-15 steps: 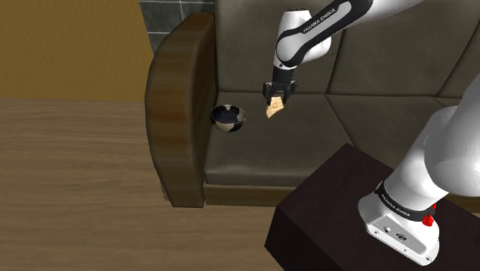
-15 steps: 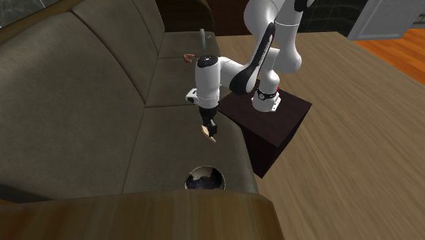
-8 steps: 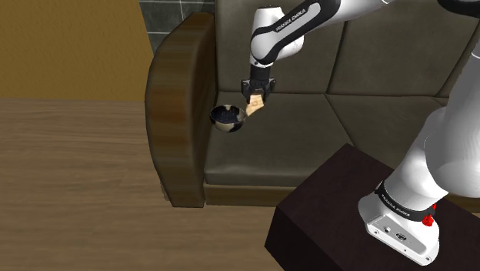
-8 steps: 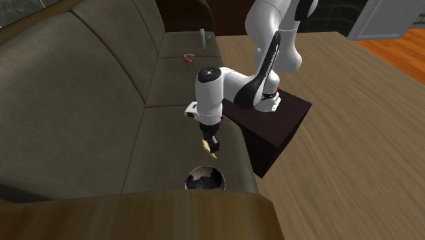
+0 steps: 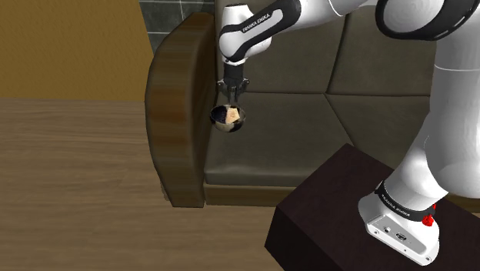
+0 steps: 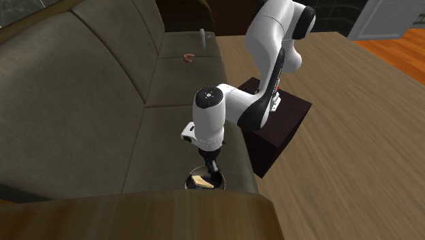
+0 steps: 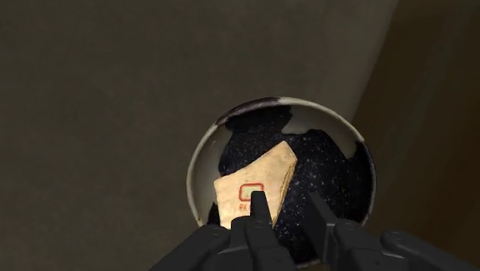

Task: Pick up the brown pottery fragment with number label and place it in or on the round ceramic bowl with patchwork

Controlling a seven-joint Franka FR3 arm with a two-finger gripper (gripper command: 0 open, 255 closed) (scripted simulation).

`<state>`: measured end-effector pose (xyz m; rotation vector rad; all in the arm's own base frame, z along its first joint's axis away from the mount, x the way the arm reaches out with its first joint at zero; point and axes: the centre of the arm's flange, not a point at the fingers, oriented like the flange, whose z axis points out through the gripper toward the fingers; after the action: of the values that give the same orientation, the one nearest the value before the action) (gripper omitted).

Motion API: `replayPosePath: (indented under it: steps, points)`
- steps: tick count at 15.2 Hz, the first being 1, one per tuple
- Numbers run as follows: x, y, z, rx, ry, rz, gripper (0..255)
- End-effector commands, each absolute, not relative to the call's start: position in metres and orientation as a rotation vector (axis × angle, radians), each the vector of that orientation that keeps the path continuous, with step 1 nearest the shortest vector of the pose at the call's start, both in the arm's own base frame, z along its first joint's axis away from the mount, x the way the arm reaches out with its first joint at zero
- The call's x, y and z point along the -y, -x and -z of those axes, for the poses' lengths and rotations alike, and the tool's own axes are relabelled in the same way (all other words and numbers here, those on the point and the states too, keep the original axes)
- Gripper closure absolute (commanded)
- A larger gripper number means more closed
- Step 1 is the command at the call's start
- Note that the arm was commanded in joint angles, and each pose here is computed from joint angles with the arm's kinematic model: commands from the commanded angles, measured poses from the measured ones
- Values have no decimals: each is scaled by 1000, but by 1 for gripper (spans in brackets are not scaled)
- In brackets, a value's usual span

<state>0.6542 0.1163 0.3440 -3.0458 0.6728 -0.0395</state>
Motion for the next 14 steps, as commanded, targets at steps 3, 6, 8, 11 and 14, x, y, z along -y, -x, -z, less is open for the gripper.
replayPosePath:
  steps: [3,6,8,11,14]
  points:
    - [-122,-660,-328,-674,3045,39,255]
    - [-122,-660,-328,-674,3046,39,0]
    - [-125,-650,-301,-991,2936,192,0]
    - [-134,-642,-259,-1435,2698,413,0]
    - [-140,-642,-230,-1705,2492,553,0]
